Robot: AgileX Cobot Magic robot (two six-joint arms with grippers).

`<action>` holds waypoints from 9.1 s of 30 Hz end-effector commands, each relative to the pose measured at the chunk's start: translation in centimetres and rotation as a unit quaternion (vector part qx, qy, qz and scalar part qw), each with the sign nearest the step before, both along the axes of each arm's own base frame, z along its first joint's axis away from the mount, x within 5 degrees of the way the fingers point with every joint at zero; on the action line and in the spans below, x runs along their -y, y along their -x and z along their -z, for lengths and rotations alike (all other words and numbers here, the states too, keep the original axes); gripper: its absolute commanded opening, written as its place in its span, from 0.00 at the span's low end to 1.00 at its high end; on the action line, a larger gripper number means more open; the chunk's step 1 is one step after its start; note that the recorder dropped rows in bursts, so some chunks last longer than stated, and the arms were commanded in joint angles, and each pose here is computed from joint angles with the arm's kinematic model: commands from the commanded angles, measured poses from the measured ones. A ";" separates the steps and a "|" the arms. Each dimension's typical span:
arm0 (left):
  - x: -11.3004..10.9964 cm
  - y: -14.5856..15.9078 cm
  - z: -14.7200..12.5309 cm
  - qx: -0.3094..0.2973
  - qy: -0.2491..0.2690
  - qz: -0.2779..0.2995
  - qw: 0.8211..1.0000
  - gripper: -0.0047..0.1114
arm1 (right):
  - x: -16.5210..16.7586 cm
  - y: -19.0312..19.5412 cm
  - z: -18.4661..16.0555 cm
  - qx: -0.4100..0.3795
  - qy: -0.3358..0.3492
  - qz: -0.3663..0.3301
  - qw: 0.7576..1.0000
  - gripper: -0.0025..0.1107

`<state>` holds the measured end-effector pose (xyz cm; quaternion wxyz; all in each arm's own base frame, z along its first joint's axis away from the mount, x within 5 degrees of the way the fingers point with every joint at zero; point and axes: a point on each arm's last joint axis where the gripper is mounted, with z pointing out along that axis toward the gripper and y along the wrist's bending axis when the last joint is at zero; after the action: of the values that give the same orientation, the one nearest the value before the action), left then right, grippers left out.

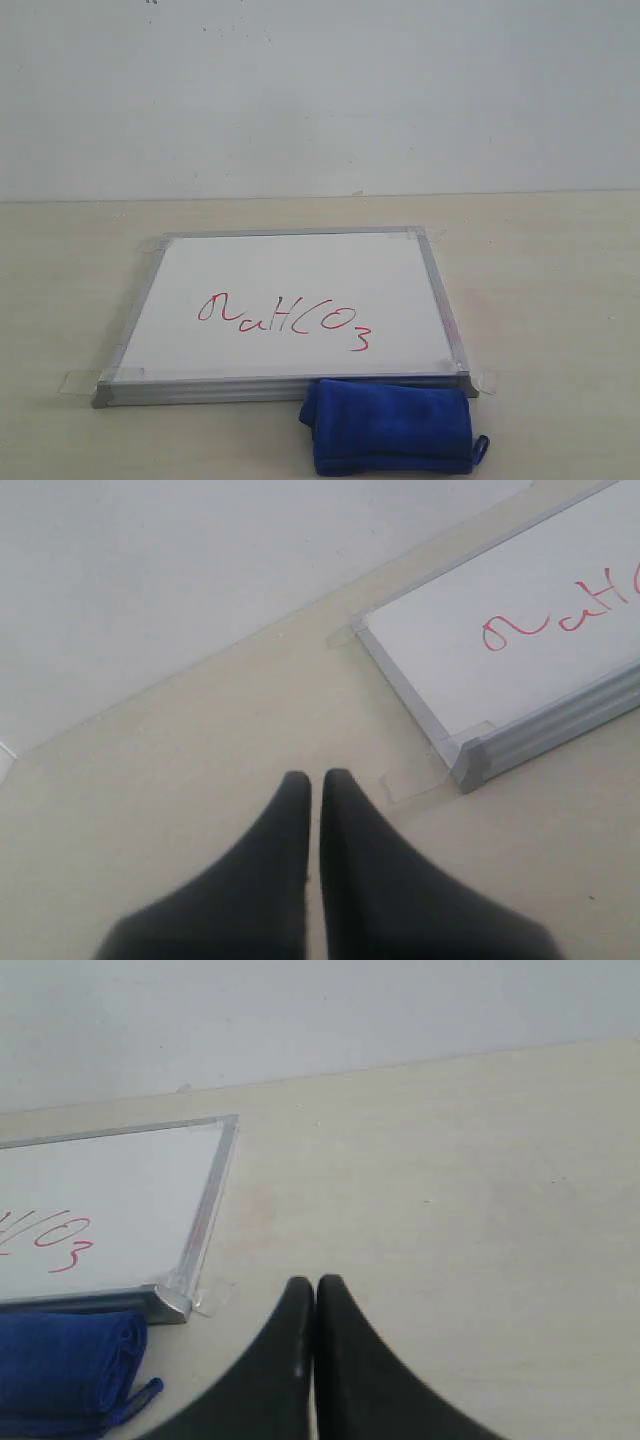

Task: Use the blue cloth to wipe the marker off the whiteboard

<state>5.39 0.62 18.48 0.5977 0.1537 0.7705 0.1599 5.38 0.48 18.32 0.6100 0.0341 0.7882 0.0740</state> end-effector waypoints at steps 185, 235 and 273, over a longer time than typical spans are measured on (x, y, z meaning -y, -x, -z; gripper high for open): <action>0.0 0.0 0.0 0.002 -0.002 0.000 1.000 0.07 | -21.9 -21.3 4.8 -0.334 0.475 -0.528 0.620 0.02; 0.0 0.0 0.0 0.002 -0.002 0.000 1.000 0.07 | -32.7 -27.1 -9.3 -0.208 0.048 -0.391 0.896 0.02; 0.0 0.0 0.0 0.002 -0.002 0.000 1.000 0.07 | -35.1 -37.3 6.7 -0.382 0.193 -0.256 0.867 0.02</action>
<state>5.39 0.62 18.48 0.5977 0.1537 0.7705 0.1599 41.31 38.74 13.03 0.2489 -0.2599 0.9211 0.1485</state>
